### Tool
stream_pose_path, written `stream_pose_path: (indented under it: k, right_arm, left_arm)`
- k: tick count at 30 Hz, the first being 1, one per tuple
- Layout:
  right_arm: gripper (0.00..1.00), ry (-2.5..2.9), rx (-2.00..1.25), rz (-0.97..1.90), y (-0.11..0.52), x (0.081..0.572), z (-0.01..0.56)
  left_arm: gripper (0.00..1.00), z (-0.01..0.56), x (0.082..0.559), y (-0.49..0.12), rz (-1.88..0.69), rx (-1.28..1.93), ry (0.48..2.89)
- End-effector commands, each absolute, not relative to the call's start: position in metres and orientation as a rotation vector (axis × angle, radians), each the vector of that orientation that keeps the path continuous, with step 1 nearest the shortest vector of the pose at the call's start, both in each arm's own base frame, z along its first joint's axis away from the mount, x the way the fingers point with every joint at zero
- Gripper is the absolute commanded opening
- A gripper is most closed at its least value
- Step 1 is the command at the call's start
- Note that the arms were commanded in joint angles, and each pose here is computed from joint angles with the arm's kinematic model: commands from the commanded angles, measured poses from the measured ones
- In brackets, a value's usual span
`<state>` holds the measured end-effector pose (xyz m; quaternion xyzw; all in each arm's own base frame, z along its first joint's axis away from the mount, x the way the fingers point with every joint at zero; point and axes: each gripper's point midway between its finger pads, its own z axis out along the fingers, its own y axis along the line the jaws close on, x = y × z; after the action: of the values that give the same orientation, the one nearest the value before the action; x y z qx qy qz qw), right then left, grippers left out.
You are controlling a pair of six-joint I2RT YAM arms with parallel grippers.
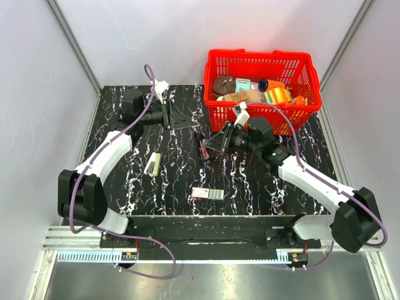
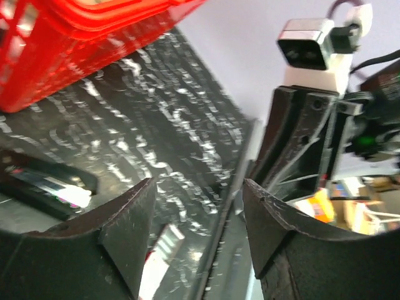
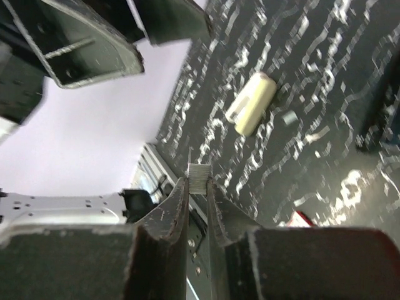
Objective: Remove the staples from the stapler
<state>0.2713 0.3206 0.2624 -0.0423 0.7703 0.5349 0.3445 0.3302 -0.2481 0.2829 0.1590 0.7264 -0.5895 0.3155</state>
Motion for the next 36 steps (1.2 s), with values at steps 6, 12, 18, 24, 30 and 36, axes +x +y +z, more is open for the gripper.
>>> stream_pose_path:
  k: [6, 12, 18, 24, 30, 36]
  right_arm:
    - [0.00, 2.441, -0.060, 1.118, 0.274, 0.218, 0.183]
    - [0.00, 2.579, 0.055, 0.995, 0.256, 0.193, 0.140]
    - [0.00, 2.653, 0.101, 0.826, 0.256, 0.179, 0.110]
    - [0.00, 2.665, 0.102, 0.775, 0.258, 0.177, 0.105]
    - [0.00, 2.665, 0.105, 0.741, 0.255, 0.178, 0.104]
    - [0.00, 2.659, 0.113, 0.702, 0.244, 0.176, 0.101]
  left_arm:
    - [0.54, 0.159, 0.322, -0.231, -0.673, 0.916, 2.076]
    - [0.54, 0.116, 0.306, -0.244, -0.401, 1.148, 2.017]
    - [0.53, 0.086, 0.299, -0.248, -0.317, 1.246, 2.038]
    - [0.50, 0.062, 0.285, -0.256, -0.239, 1.320, 2.032]
    - [0.49, 0.052, 0.284, -0.266, -0.161, 1.358, 2.033]
    - [0.46, 0.039, 0.288, -0.266, -0.055, 1.374, 2.078]
